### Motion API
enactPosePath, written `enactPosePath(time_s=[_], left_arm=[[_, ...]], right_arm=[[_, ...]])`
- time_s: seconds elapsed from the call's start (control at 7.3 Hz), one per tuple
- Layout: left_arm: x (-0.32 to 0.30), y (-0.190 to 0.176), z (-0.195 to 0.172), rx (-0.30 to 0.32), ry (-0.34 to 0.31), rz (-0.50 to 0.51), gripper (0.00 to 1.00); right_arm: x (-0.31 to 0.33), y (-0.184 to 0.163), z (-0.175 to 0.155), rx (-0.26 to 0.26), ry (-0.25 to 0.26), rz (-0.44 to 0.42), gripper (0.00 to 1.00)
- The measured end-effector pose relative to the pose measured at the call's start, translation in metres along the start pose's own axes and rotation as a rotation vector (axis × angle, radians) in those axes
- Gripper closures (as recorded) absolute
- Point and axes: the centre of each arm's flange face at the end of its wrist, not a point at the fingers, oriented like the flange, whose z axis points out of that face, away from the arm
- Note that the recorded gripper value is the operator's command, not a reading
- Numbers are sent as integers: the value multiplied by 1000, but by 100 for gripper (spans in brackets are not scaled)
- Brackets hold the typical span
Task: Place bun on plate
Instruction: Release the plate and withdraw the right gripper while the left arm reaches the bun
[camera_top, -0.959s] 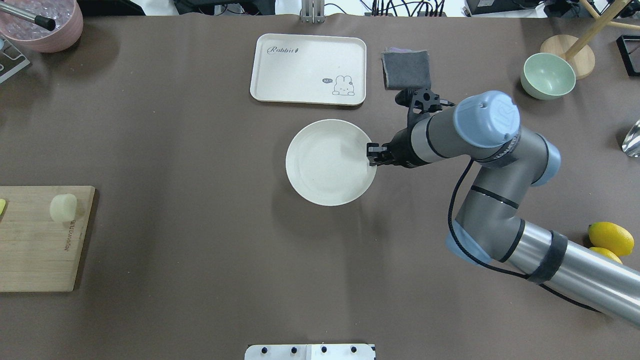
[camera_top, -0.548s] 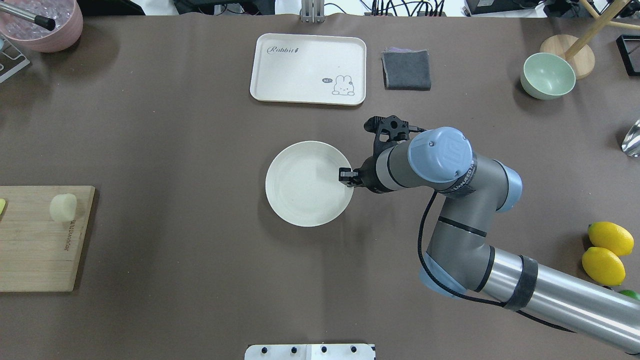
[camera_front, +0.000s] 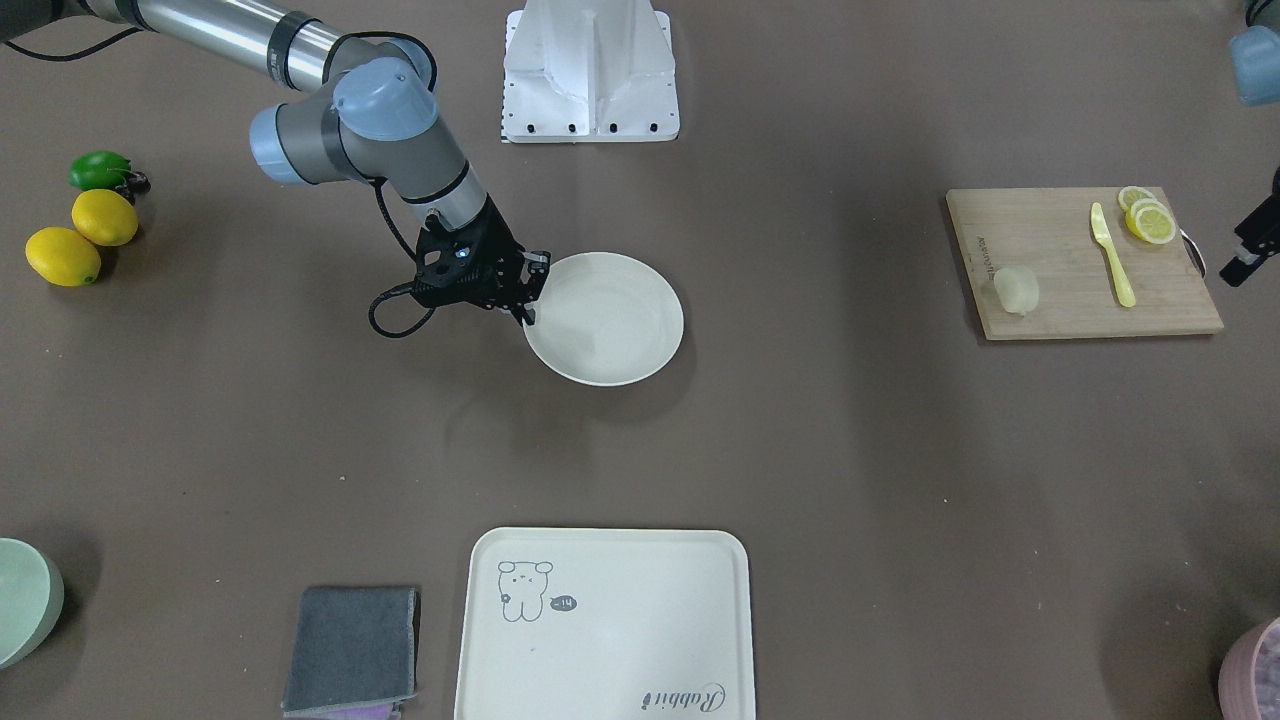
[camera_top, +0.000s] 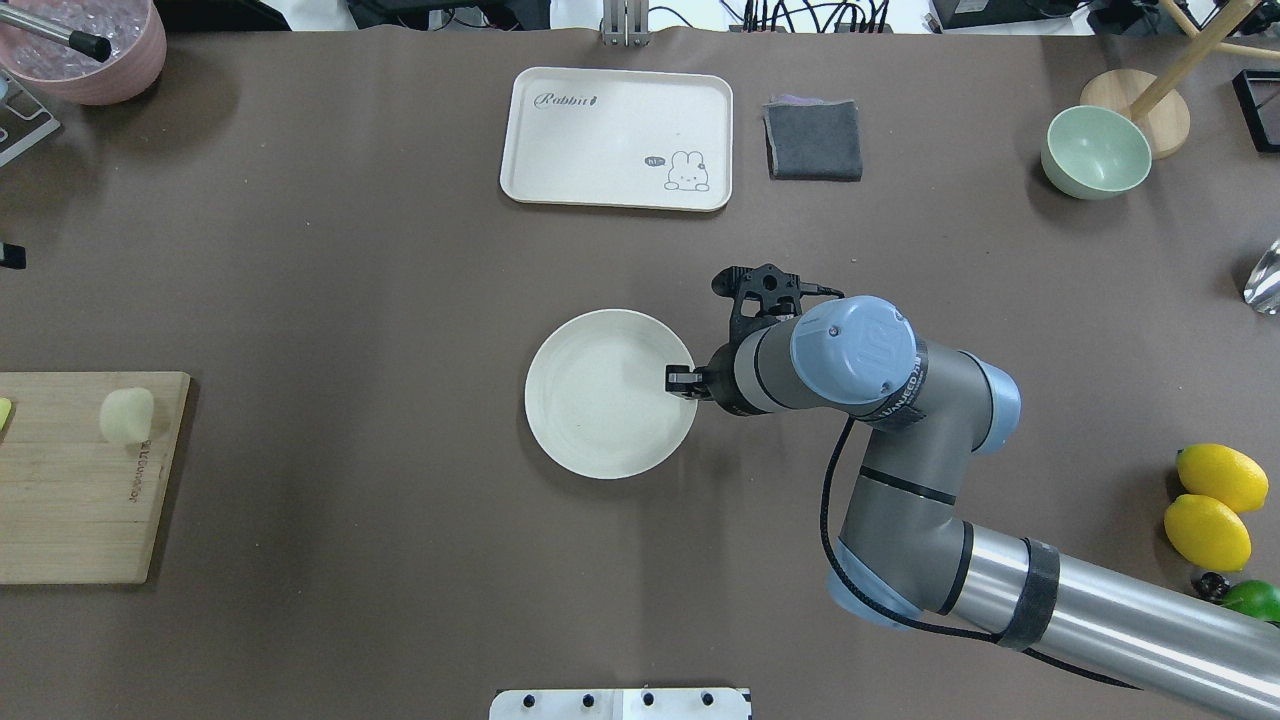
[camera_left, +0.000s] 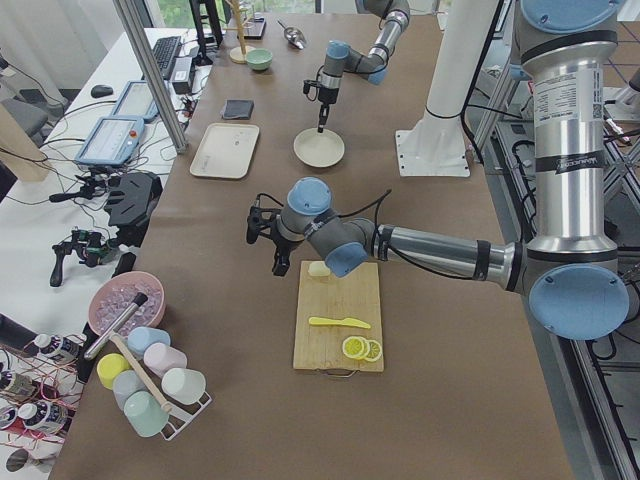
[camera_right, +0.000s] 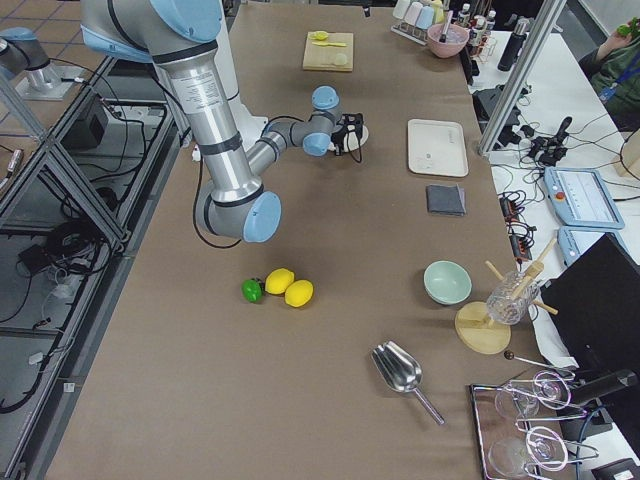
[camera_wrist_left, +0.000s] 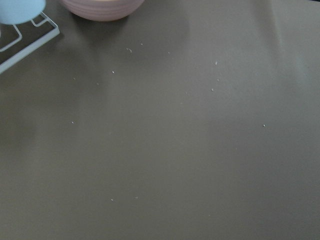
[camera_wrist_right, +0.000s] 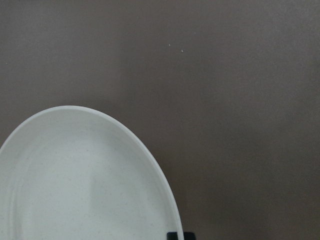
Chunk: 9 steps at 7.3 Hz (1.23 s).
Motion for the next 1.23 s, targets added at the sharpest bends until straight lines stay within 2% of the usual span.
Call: enactPosePath(time_s=[0.27, 0.41, 0.82, 1.23], left_arm=[[18, 19, 16, -12, -15, 16, 2], [24, 27, 25, -18, -27, 27, 2], [46, 69, 64, -40, -56, 16, 3], [38, 107, 84, -78, -96, 35, 3]], right_arm=[[-2, -6, -9, 3, -14, 17, 0], [-1, -20, -23, -3, -33, 32, 0], [28, -88, -79, -45, -75, 83, 0], [54, -133, -115, -36, -87, 109, 0]])
